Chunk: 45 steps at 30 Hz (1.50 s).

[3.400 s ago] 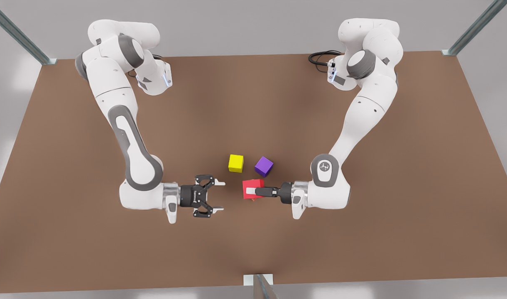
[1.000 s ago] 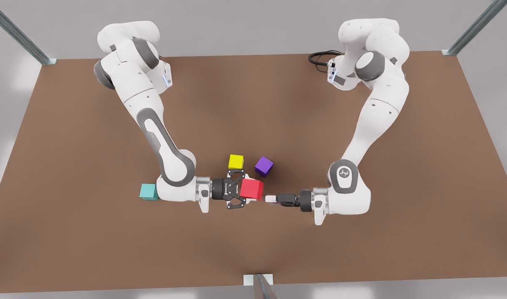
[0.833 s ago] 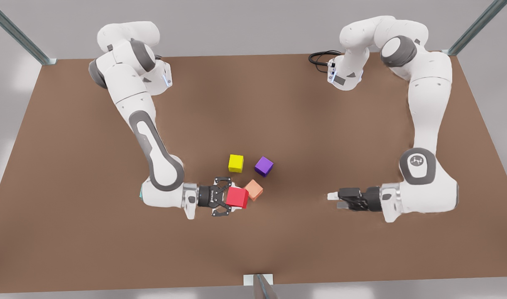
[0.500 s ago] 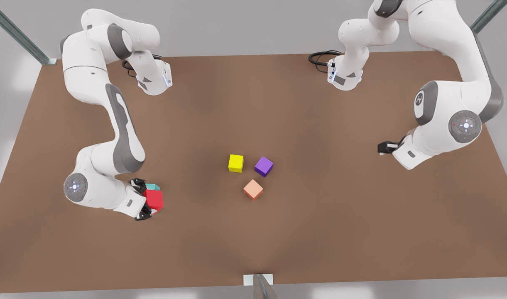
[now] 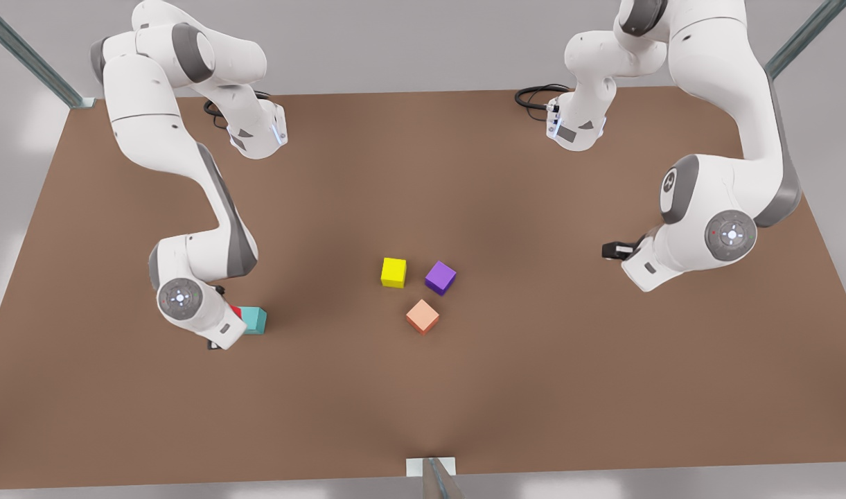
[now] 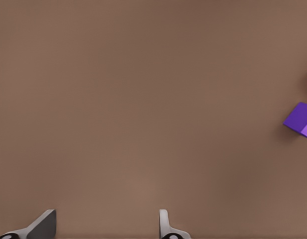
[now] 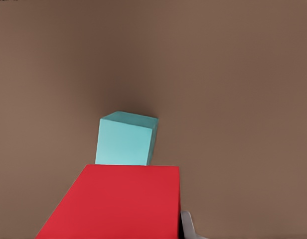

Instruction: Pick up red wooden cube and pass to hand red wooden cube and place in blue wooden cube

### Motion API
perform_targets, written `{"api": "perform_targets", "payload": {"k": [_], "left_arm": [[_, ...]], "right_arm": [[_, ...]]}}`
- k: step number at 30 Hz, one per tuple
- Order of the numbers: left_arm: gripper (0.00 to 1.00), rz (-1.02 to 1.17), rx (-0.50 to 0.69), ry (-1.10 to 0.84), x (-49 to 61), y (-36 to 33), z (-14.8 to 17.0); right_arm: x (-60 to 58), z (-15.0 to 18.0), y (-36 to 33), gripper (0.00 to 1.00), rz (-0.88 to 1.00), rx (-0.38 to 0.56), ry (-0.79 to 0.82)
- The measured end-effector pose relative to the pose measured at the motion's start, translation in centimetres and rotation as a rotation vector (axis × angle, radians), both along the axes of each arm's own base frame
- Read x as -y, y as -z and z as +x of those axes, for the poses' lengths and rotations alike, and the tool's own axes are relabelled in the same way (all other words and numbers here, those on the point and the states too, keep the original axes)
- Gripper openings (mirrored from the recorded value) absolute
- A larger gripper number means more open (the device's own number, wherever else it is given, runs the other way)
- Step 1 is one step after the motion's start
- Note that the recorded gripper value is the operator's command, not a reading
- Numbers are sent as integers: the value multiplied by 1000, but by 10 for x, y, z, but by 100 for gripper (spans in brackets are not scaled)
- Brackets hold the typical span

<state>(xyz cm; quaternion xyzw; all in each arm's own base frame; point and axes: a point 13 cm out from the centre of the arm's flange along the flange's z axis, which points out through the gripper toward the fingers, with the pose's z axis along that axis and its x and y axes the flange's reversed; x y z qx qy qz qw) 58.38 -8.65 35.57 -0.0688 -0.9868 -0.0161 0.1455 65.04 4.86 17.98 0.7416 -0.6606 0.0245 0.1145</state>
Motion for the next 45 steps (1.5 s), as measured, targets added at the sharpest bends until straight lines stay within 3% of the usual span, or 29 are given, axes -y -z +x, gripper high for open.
{"api": "perform_targets", "payload": {"k": [7, 22, 24, 25, 26, 36, 45], "left_arm": [[100, 1, -2, -10, 0, 5, 2], [100, 5, -17, -27, -2, 15, 3], [100, 6, -18, -28, -2, 16, 3], [100, 6, -18, -28, -2, 16, 3], [100, 6, -19, -28, -2, 16, 3], [100, 7, -22, -36, -5, 19, 3], [100, 9, -27, -39, -6, 22, 4]], "right_arm": [[-5, -21, 28, 55, 4, 31, 61], [-8, -22, 52, 55, 34, 116, 152], [-9, -20, 53, 63, 36, 124, 160], [-9, -20, 53, 91, 36, 128, 163], [-9, -19, 53, 100, 35, 135, 167], [-10, -15, 56, 100, 28, 168, 218], [-4, -30, 62, 100, 7, 129, 261]]}}
